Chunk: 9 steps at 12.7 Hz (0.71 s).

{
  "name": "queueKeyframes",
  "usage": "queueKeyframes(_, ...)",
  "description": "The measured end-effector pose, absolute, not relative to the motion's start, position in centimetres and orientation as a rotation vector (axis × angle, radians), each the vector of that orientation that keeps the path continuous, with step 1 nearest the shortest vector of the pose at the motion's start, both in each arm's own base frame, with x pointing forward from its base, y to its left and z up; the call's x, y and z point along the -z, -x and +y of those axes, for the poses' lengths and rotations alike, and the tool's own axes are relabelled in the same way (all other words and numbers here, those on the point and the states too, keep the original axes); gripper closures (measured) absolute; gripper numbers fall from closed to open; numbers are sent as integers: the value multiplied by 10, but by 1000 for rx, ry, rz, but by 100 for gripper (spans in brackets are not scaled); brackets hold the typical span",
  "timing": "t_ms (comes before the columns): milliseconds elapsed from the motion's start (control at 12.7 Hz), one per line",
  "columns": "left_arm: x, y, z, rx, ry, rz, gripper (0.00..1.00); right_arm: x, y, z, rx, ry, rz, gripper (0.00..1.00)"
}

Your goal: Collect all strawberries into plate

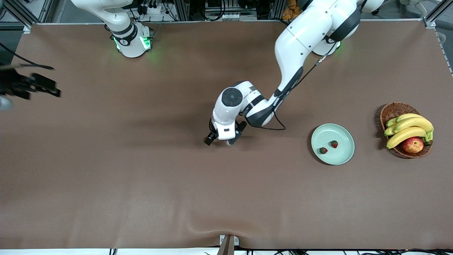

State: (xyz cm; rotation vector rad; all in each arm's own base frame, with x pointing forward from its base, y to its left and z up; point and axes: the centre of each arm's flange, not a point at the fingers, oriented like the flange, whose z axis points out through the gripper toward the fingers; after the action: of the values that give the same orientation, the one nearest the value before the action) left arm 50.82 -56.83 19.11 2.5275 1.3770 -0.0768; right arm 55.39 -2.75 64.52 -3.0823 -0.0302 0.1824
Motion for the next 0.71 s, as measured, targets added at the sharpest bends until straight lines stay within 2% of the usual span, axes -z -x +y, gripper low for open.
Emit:
queueKeyframes(78, -186, -505, -574, 67, -2522, 1378, 8, -653, -548, -39, -173, 3085, 0, 0)
queueKeyframes(392, -179, -508, -578, 48, -2466, 1377, 11, -652, -544, -57, -176, 3079, 14, 0)
queueKeyframes(549, -174, -508, -578, 49, -2459, 1375, 32, -649, -547, -50, -170, 3092, -8, 0)
queueKeyframes(628, -171, -507, -578, 50, -2458, 1375, 32, -650, -550, -48, -140, 3099, -15, 0)
queueKeyframes(706, -171, -507, -579, 50, -2458, 1375, 41, -651, -552, -47, -116, 3104, -18, 0)
